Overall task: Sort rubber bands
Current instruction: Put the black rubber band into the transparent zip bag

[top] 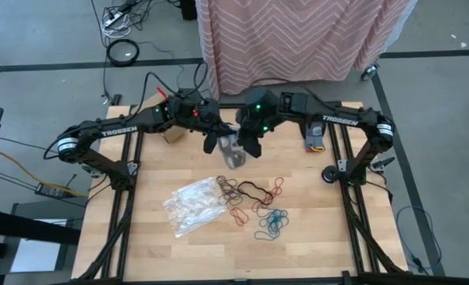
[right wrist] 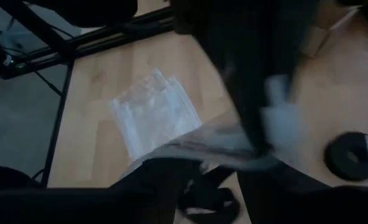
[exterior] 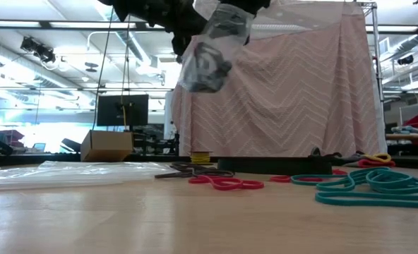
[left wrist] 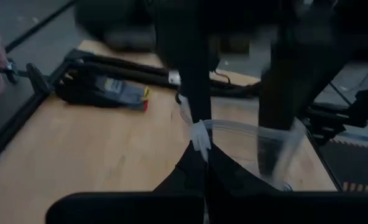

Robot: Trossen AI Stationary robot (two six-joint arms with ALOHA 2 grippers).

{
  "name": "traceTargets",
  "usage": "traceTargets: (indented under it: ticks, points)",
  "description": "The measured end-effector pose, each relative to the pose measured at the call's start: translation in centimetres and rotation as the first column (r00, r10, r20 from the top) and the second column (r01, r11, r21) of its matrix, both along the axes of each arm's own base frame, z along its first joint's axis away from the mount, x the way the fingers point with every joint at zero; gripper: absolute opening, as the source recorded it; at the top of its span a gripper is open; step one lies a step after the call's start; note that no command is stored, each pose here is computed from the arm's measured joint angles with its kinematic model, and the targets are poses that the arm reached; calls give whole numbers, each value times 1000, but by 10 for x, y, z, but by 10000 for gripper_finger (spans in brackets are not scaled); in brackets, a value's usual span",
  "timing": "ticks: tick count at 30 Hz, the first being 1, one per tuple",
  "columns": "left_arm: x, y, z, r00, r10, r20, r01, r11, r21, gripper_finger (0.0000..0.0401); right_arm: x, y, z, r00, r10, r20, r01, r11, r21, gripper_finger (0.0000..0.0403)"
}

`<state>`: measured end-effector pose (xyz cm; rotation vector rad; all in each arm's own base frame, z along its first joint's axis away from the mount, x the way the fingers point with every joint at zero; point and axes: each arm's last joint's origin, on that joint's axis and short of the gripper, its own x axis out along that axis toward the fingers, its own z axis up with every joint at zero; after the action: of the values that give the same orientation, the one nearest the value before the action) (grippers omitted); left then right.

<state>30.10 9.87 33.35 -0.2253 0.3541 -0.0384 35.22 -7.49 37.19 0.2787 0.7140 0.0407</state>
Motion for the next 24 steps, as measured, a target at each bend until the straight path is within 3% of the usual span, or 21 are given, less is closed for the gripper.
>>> traceTargets:
  ticks: [9, 15, 20, 24]
  points:
    - [-5, 12, 0, 999, 50, -4, -50, 999, 9, 0, -55, 11, 35, 998, -50, -37, 50, 999, -18, 139]
    - [-41, 15, 37, 986, 108, 123, -115, 992, 56, 0, -84, 22, 39, 979, -105, -173, 99, 994, -45, 137]
    - [-86, 5, 70, 958, 183, 219, -211, 971, 113, 0, -77, 31, 32, 981, -84, -174, 75, 996, -57, 135]
    - [-118, -9, 86, 940, 225, 257, -265, 955, 135, 0, -59, 39, 5, 982, -57, -178, 49, 997, -52, 134]
